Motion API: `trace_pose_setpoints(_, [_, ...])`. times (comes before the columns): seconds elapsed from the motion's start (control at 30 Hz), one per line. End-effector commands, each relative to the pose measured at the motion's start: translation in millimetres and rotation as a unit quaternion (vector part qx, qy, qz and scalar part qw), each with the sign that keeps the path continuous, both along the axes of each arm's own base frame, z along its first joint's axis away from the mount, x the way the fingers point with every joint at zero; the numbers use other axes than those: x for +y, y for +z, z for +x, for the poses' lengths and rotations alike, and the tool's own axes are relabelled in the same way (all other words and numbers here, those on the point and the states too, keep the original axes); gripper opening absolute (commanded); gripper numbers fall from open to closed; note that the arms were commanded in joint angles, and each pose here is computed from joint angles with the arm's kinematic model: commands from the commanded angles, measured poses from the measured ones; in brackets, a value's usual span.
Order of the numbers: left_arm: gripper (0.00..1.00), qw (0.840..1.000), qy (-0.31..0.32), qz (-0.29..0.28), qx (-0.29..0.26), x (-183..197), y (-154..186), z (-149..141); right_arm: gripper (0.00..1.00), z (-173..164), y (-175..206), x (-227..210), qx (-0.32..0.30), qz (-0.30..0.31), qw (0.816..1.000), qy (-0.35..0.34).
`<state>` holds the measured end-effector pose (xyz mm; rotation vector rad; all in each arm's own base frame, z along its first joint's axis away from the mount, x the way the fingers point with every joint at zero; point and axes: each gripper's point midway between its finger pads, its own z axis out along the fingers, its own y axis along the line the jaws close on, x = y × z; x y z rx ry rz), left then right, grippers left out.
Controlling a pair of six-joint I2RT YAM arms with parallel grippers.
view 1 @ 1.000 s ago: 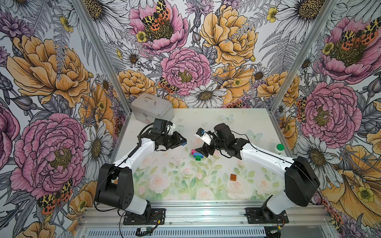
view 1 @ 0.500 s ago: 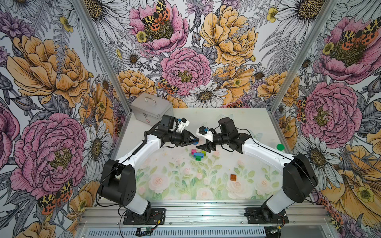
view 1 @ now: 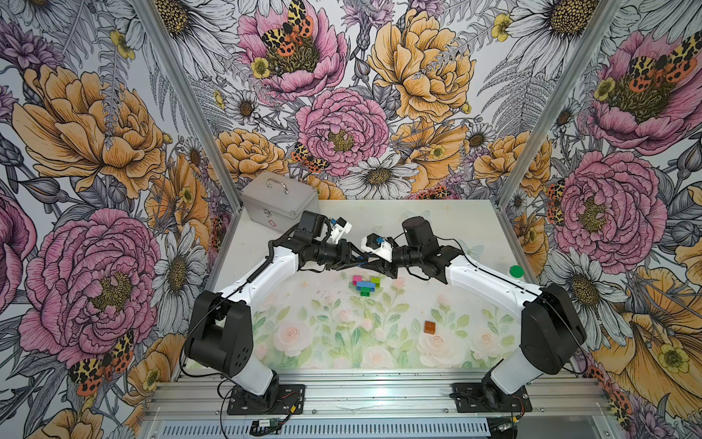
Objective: Assemble the letter v with lego
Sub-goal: Pick up the lego brick from the center of the board, then place the lego brick at the center of the board.
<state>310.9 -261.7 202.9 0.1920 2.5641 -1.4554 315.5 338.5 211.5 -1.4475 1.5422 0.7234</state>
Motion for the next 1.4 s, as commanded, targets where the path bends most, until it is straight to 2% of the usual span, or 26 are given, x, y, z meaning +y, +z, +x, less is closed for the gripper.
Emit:
trace_pose_setpoints(0.0, [0.55,1.000,-0.002,-0.009,-0.026,-3,12,6,0.21,7,11,4,0.013,0.010,0.999,-0.027])
trace_pose_setpoints(0.03, [0.66,1.000,0.005,-0.005,-0.027,-1,12,8,0.20,9,10,4,0.024,0.009,0.999,-0.040])
trace_pose_setpoints(0.17, [0.97,0.998,0.051,0.005,-0.036,18,16,17,0.19,27,0,-10,0.081,0.005,0.987,-0.140])
trace_pose_setpoints(0.23, [0.99,0.996,0.081,0.006,-0.040,32,17,21,0.19,36,-11,-23,0.116,0.002,0.970,-0.212])
trace_pose_setpoints(0.27, [0.99,0.994,0.100,0.009,-0.041,41,16,24,0.19,43,-18,-34,0.130,-0.001,0.957,-0.260])
trace_pose_setpoints(0.33, [0.99,0.990,0.133,0.017,-0.034,59,8,26,0.19,58,-31,-59,0.169,0.003,0.914,-0.368])
trace_pose_setpoints(0.4, [0.99,0.984,0.173,0.033,-0.025,79,-3,28,0.21,65,-45,-80,0.223,0.005,0.860,-0.460])
trace_pose_setpoints(0.47, [0.99,0.976,0.210,0.059,-0.018,98,-18,28,0.19,66,-62,-89,0.272,-0.008,0.812,-0.516])
trace_pose_setpoints(0.57, [0.99,0.961,0.258,0.103,-0.006,120,-43,26,0.18,64,-87,-92,0.306,-0.032,0.770,-0.558])
trace_pose_setpoints(0.7, [0.99,0.941,0.290,0.173,0.016,140,-76,17,0.16,68,-108,-92,0.330,-0.058,0.733,-0.592])
trace_pose_setpoints(0.8, [0.98,0.931,0.285,0.227,0.029,146,-96,9,0.14,70,-121,-83,0.336,-0.091,0.724,-0.595])
trace_pose_setpoints(0.9, [0.98,0.929,0.269,0.250,0.039,143,-109,4,0.14,71,-131,-76,0.332,-0.113,0.720,-0.599])
trace_pose_setpoints(1.07, [0.98,0.930,0.253,0.265,0.038,137,-117,3,0.14,71,-144,-70,0.333,-0.135,0.706,-0.610])
trace_pose_setpoints(1.37, [0.98,0.931,0.236,0.277,0.043,134,-128,2,0.15,62,-162,-59,0.348,-0.160,0.692,-0.612])
